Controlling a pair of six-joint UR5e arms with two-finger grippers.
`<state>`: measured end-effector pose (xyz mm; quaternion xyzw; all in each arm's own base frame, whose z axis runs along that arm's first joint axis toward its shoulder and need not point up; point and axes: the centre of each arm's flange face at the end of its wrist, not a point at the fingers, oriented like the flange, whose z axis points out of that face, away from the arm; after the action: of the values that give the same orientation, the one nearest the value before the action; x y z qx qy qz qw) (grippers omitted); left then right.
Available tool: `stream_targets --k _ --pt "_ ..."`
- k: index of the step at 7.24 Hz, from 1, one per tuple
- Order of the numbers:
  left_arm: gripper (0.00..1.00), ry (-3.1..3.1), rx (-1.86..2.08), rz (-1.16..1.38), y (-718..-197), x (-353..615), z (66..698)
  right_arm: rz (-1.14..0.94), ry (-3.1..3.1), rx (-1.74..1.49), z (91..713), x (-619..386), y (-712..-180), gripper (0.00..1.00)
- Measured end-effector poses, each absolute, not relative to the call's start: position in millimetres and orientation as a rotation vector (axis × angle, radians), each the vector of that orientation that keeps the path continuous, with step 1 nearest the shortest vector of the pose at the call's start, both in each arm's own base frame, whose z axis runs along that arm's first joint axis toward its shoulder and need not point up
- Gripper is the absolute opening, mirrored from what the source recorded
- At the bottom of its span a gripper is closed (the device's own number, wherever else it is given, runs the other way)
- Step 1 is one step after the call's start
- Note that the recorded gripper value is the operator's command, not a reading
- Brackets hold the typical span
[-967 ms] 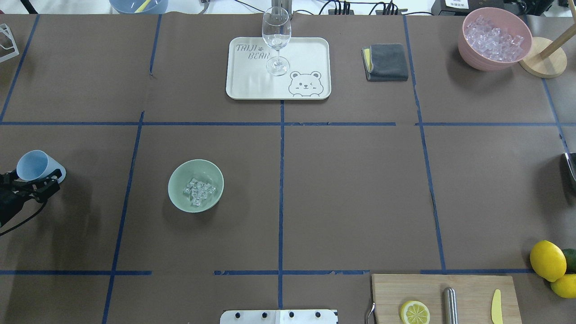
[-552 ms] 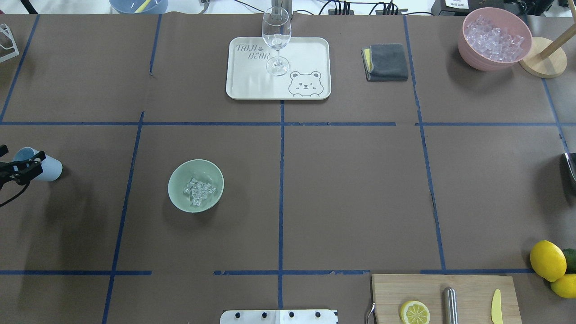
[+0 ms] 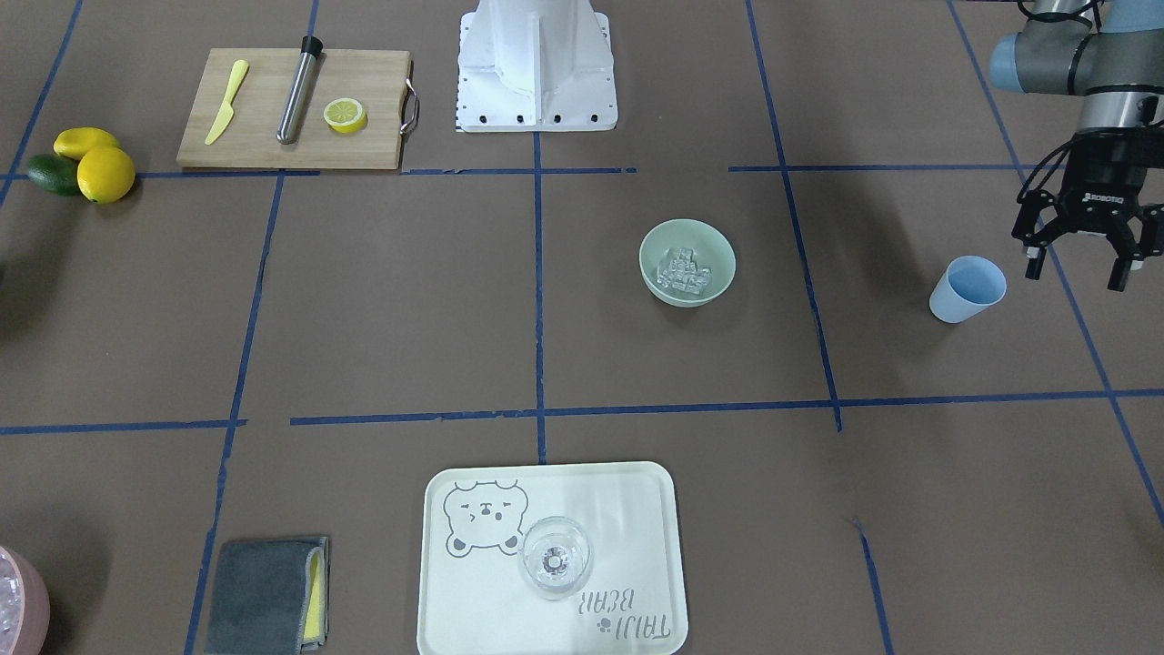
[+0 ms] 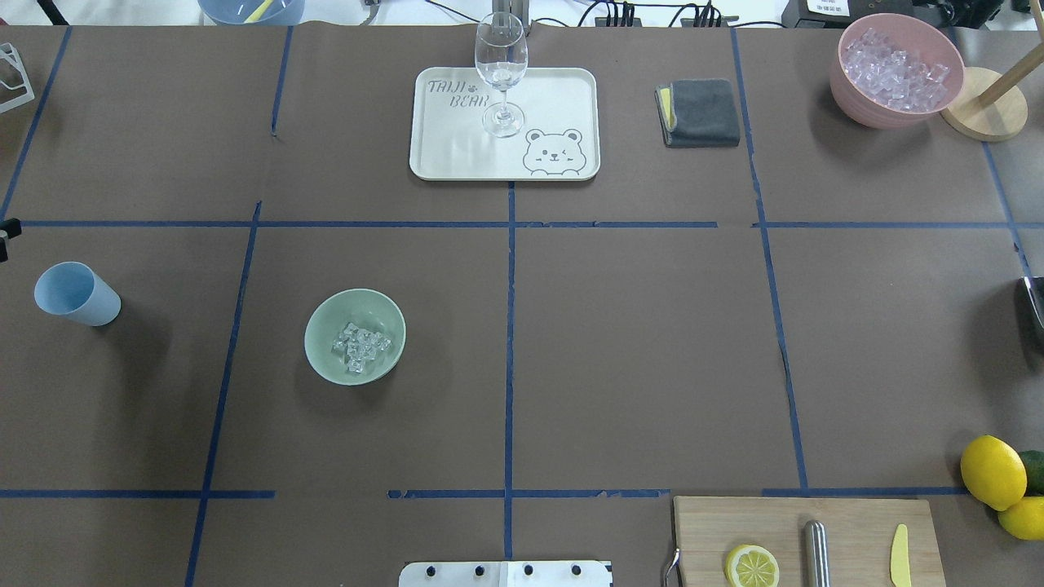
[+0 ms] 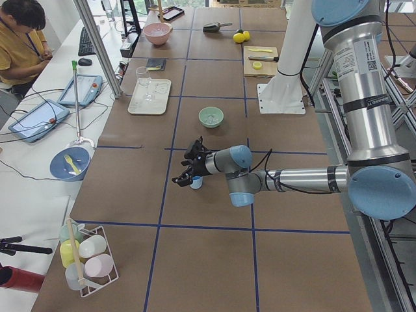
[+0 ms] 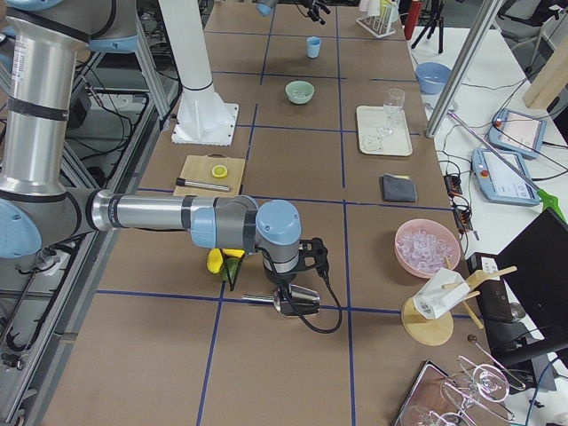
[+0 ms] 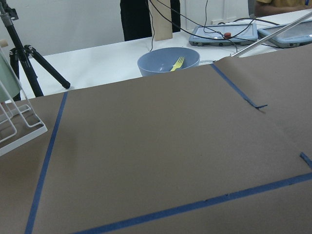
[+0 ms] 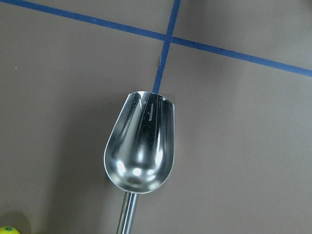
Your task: Pour ice into bowl
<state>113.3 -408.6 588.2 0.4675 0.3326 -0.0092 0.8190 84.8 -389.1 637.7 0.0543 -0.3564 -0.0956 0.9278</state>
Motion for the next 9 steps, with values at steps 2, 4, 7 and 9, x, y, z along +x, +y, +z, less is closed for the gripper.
stream_targets --k 2,4,7,9 --pt "1.0 0.63 0.919 0.132 -437.4 45.2 575.9 -0.201 -0.728 0.132 627.7 84.9 -393.6 1.0" --pt "1.0 0.55 0.8 0.232 -456.2 -25.8 576.9 -0.216 -0.724 0.173 606.3 84.6 -398.3 1.0" --pt "1.0 0.555 0.482 0.143 -449.7 -89.0 619.9 -0.229 -0.771 0.232 572.1 78.0 -415.0 1.0" --pt "1.0 0.684 0.212 0.04 -437.0 -114.1 638.1 -0.268 -0.799 0.271 534.6 56.8 -429.9 1.0"
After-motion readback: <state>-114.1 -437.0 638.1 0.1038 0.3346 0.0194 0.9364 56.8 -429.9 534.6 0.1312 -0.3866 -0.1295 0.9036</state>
